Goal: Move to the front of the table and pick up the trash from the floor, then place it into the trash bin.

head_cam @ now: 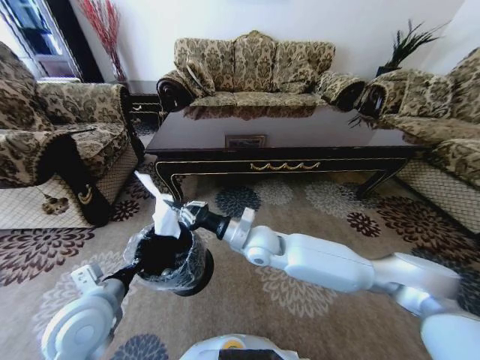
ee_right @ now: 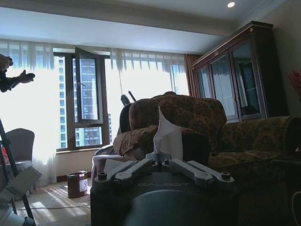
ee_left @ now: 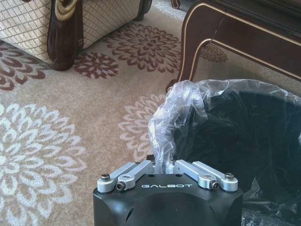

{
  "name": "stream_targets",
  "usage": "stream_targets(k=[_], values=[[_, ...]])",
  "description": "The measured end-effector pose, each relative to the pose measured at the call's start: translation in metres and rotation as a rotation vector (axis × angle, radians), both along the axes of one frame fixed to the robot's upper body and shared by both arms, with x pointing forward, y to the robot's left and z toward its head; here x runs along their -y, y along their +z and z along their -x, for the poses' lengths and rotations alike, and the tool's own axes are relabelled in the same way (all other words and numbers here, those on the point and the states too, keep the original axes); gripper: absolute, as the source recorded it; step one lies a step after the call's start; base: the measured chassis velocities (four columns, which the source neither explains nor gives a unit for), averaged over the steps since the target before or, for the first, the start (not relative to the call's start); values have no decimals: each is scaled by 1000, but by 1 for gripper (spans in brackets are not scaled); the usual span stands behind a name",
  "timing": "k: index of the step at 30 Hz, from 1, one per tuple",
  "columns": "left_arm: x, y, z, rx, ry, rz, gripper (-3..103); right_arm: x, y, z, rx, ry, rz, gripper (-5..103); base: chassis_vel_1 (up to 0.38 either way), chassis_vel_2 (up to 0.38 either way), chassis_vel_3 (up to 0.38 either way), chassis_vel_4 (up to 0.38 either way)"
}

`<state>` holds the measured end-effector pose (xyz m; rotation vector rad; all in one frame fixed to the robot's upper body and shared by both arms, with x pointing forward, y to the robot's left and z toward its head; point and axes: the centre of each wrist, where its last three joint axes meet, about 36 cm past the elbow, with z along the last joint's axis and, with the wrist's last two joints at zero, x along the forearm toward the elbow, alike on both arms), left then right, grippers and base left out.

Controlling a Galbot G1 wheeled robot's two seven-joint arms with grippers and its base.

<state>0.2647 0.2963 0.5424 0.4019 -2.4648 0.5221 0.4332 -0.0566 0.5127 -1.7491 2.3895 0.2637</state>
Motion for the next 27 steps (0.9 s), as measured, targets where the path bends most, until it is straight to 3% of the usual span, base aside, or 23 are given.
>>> stream_targets(k=[11, 14, 16, 19, 22, 23, 25, 27], values=[[-3, 5, -2, 15, -4, 4, 4, 11, -44, 9, -20, 15, 85, 0, 0, 0, 0, 0], [-2, 7, -1, 20, -8, 8, 4, 18, -51, 11, -11, 56, 96, 16, 0, 0, 0, 0], [-2, 7, -1, 20, -7, 9, 4, 19, -51, 11, -8, 60, 96, 16, 0, 0, 0, 0], [-1, 7, 1, 19, -5, 12, 4, 23, -51, 9, 3, 63, 102, 32, 0, 0, 0, 0], [-1, 8, 2, 18, -5, 12, 4, 27, -52, 9, 5, 62, 106, 38, 0, 0, 0, 0], [-1, 8, 2, 18, -3, 10, 4, 31, -51, 8, 6, 52, 103, 49, 0, 0, 0, 0], [-2, 8, 2, 17, -2, 9, 4, 32, -50, 8, 6, 48, 100, 49, 0, 0, 0, 0], [-2, 8, 2, 17, 0, 7, 4, 36, -46, 6, 8, 33, 86, 60, 0, 0, 0, 0]])
